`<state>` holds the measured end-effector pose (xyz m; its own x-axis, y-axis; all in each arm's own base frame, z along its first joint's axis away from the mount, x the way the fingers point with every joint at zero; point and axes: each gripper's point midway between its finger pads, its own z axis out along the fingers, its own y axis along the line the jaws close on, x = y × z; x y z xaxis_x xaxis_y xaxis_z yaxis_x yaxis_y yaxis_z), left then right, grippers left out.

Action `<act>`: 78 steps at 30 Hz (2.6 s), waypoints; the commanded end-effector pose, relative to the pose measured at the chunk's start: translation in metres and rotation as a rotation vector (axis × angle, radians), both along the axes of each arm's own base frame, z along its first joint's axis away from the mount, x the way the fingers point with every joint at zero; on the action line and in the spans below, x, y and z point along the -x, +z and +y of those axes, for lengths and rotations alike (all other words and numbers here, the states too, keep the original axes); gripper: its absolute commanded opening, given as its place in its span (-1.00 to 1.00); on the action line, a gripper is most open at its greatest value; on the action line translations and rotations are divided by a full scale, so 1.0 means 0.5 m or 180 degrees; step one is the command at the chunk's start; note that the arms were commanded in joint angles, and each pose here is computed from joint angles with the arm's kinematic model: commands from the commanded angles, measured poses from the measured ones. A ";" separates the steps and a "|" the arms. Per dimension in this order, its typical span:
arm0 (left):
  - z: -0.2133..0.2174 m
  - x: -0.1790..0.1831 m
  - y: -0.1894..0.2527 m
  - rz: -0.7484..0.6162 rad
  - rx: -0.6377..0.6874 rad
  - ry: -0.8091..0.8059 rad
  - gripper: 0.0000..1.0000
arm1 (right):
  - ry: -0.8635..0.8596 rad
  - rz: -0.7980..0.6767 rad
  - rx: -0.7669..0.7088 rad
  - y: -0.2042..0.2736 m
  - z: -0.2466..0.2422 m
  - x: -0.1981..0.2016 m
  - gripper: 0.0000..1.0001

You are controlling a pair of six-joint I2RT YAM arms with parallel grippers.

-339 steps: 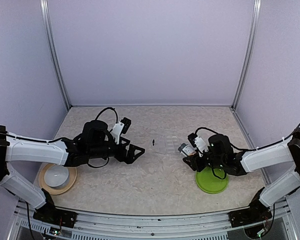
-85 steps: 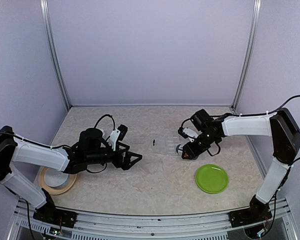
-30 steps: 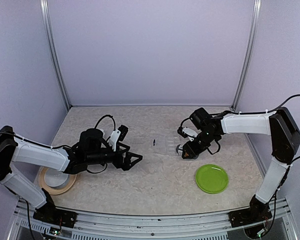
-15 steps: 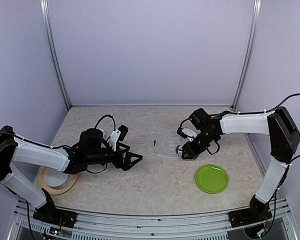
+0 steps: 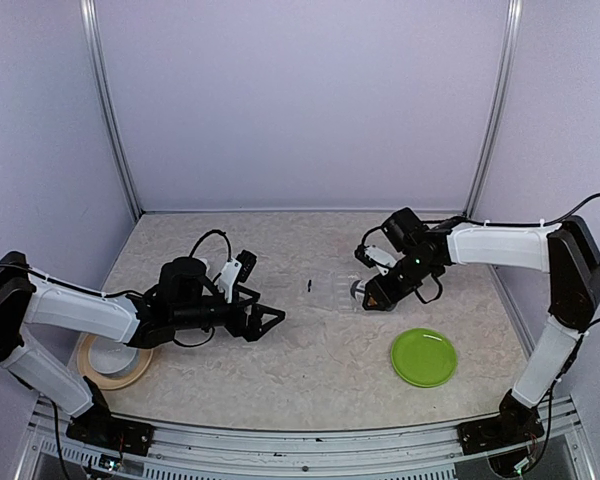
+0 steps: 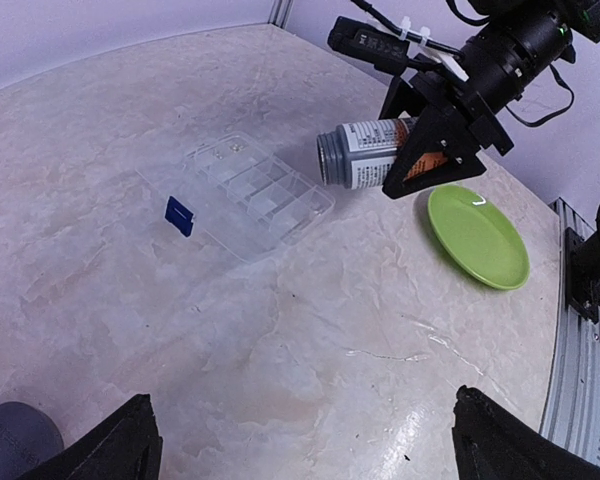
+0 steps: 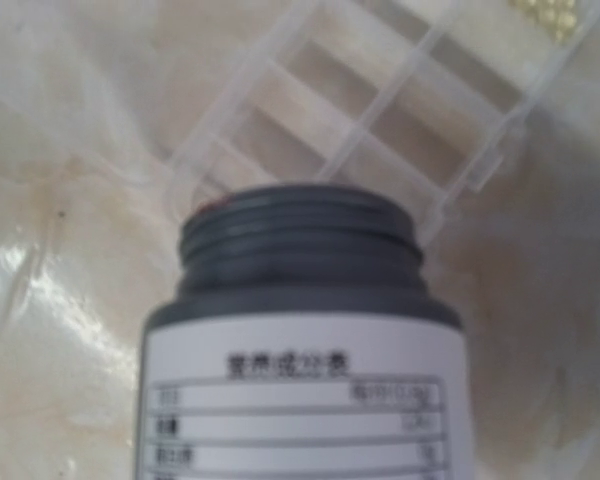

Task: Sort the pills into containers
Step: Pour the pill into the compartment of the pill container.

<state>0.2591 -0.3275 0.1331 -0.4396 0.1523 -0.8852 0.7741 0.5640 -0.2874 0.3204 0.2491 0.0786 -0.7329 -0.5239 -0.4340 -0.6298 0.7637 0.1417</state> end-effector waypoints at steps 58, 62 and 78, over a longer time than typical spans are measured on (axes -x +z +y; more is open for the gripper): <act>-0.014 0.006 0.027 -0.0108 0.0054 -0.0092 0.97 | -0.0046 0.0246 0.0157 -0.009 -0.019 0.006 -0.91; -0.013 0.006 0.028 -0.0113 0.0050 -0.0084 0.98 | -0.0051 0.0273 0.0230 -0.015 -0.024 0.003 -0.90; -0.016 0.007 0.027 -0.0109 0.0050 -0.0094 0.98 | -0.0014 0.0427 0.0335 -0.043 -0.027 0.009 -0.88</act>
<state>0.2556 -0.3301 0.1331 -0.4353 0.1592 -0.8861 0.7815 0.5555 -0.2841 0.3137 0.2411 0.0619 -0.7745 -0.5528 -0.3075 -0.6134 0.7752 0.1513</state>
